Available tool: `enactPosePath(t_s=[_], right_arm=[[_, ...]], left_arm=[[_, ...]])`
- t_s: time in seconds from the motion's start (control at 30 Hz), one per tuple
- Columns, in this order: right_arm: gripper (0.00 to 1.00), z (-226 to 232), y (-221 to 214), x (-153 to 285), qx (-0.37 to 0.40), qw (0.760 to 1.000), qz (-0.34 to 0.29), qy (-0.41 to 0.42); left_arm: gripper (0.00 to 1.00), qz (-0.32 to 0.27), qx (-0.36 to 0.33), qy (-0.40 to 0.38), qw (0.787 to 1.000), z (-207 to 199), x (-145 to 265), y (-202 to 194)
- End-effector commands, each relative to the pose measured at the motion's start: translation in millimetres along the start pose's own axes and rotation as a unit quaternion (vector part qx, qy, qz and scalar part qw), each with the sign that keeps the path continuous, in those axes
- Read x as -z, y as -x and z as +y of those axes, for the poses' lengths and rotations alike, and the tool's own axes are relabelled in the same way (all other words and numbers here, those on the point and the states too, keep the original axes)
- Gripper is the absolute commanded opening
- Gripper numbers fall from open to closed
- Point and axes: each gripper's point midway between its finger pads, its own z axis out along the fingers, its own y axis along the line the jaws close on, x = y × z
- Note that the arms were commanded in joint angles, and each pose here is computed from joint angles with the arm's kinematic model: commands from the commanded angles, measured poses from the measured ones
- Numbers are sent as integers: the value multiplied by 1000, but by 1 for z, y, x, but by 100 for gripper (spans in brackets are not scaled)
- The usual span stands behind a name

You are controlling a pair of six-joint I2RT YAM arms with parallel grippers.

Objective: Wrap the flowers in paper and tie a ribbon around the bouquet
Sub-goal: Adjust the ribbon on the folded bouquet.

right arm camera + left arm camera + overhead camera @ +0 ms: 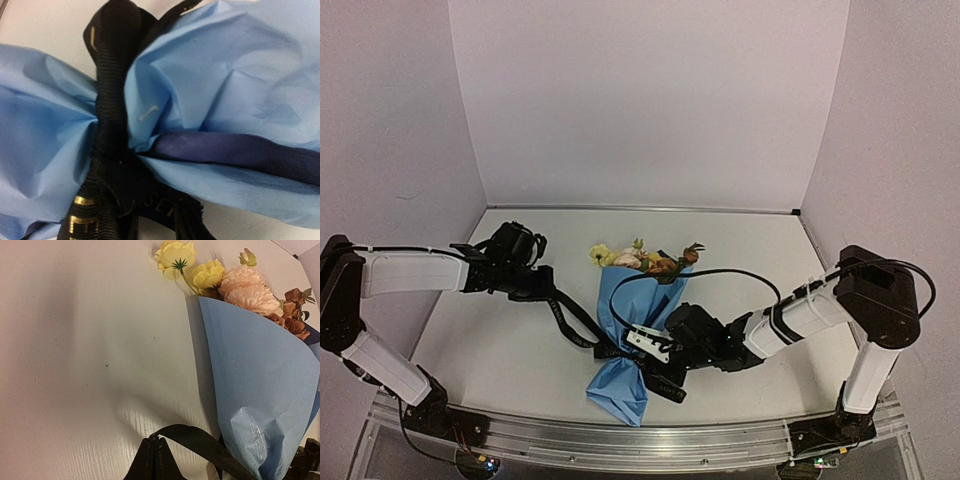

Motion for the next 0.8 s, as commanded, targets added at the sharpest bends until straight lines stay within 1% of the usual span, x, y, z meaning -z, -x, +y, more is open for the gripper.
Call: enactPosePath(t_s=[0.0,0.07,0.27,0.33,0.43,0.57,0.6,0.67,0.77], right_arm=[[8,-3,-12,-5,4,1000,21,-14],[1,-3,-14,-4,3,1000,23,-17],[0,-23,-18,16,-11,997,24,-79],[0,-26,-20,27,-23,995,32,-90],[0,-23,-18,42,-56,994,37,-82],[0,-25,-11,57,-97,991,37,-86],[0,-27,-9,60,-105,990,37,-90],[0,-26,-10,67,-124,987,56,-89],[0,-26,-8,75,-152,982,73,-89]], left_arm=[[3,-20,-14,-20,999,-13,5,21],[3,-23,-17,-23,999,-15,6,24],[6,-32,-29,-34,998,-19,12,29],[9,-39,-36,-40,998,-22,16,32],[20,-48,-52,-57,996,-29,24,37],[44,-60,-71,-82,992,-41,34,43],[48,-64,-76,-90,991,-44,38,45],[54,-73,-97,-123,985,-60,50,45],[56,-82,-150,-159,972,-93,66,30]])
